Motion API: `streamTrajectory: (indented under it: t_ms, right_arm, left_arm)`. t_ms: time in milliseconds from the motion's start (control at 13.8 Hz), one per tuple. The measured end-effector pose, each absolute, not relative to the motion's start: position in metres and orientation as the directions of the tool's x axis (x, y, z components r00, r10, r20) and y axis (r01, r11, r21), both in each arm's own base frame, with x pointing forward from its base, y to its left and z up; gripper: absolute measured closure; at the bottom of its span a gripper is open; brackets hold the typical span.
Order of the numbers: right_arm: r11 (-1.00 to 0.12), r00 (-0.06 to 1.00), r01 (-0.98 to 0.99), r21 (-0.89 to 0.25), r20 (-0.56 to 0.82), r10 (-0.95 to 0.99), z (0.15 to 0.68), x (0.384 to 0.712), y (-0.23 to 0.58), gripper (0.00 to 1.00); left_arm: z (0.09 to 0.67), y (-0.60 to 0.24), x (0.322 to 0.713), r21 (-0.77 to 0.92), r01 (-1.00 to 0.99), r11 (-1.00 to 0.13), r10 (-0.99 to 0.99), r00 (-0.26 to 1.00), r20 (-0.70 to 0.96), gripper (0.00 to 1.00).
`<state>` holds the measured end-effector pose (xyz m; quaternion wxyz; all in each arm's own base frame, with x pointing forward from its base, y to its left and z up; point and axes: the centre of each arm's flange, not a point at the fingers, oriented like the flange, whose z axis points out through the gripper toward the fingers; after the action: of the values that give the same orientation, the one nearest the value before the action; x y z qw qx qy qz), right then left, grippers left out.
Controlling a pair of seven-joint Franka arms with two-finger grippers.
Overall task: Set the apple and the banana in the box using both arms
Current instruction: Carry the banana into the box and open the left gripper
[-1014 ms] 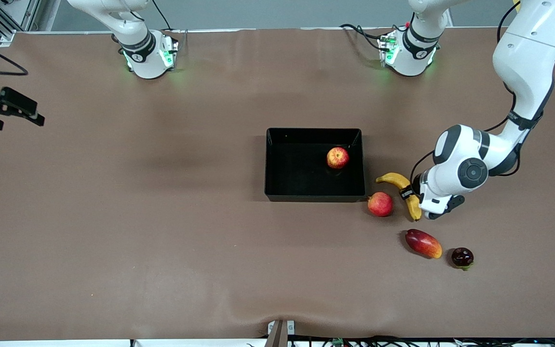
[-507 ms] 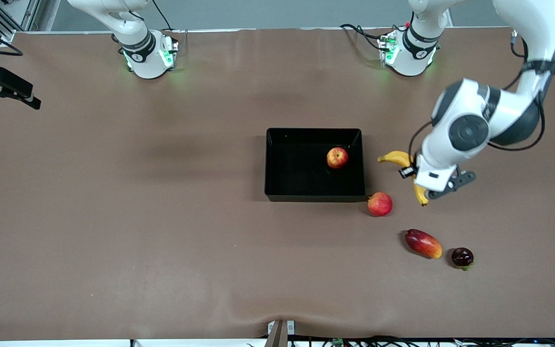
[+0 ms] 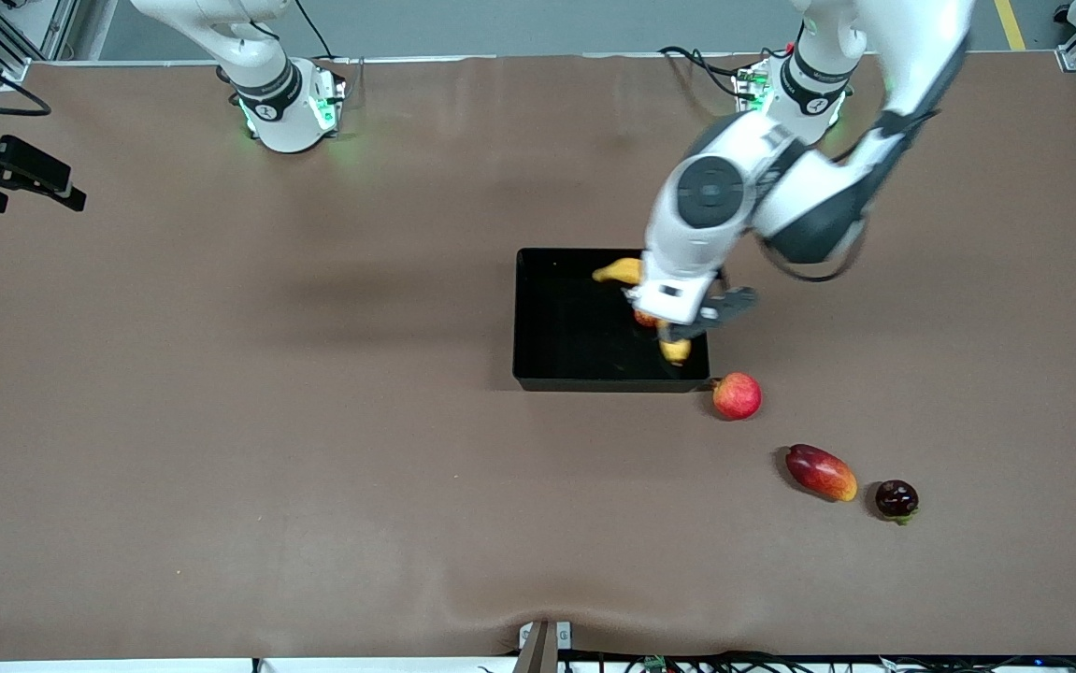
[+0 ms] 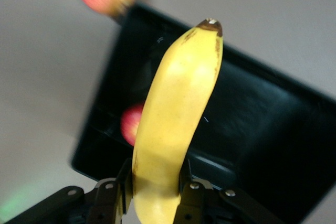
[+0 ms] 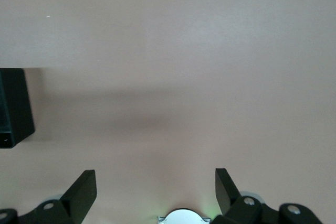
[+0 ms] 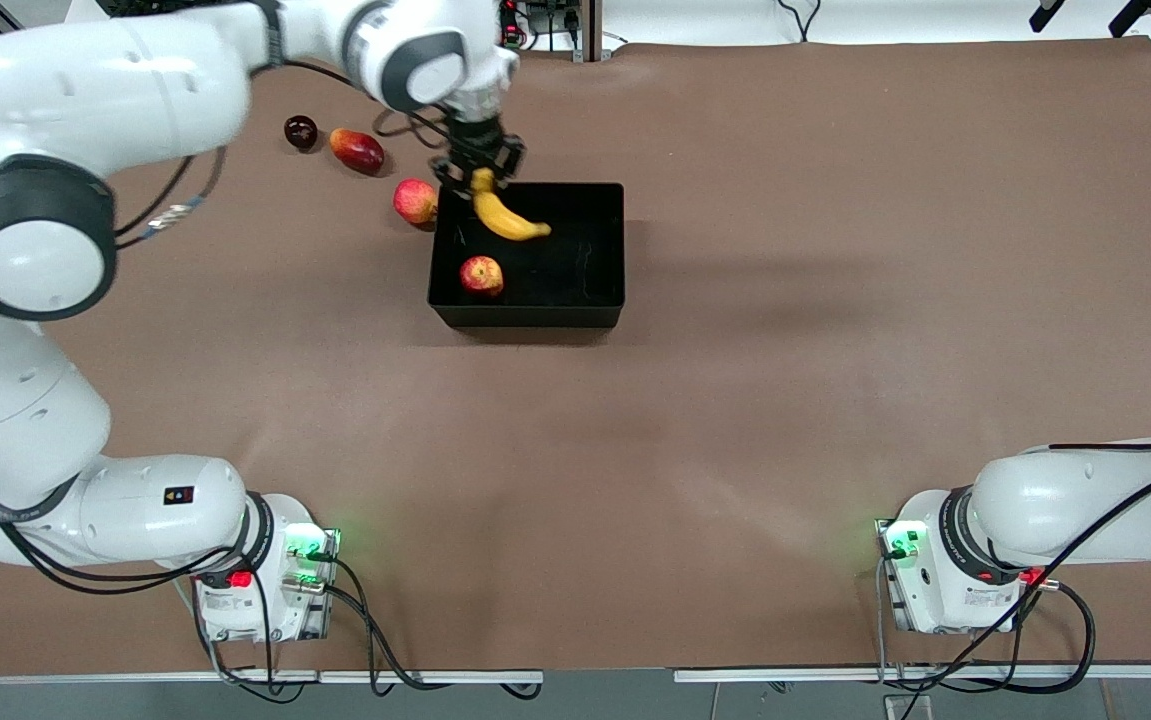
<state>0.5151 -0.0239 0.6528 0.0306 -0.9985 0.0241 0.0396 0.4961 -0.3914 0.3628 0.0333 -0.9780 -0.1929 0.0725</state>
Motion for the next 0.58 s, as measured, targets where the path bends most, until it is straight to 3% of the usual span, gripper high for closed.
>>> streamTrajectory:
  t_ms: [579]
  right_arm:
    - [-0.998,0.996,-0.038,-0.044,-0.084,-0.034,0.646,0.520,-0.018,0.00]
  left_arm:
    - [0.256,-0.451,0.478,-0.040,0.233,-0.972,0.237,0.955,-0.177,0.63]
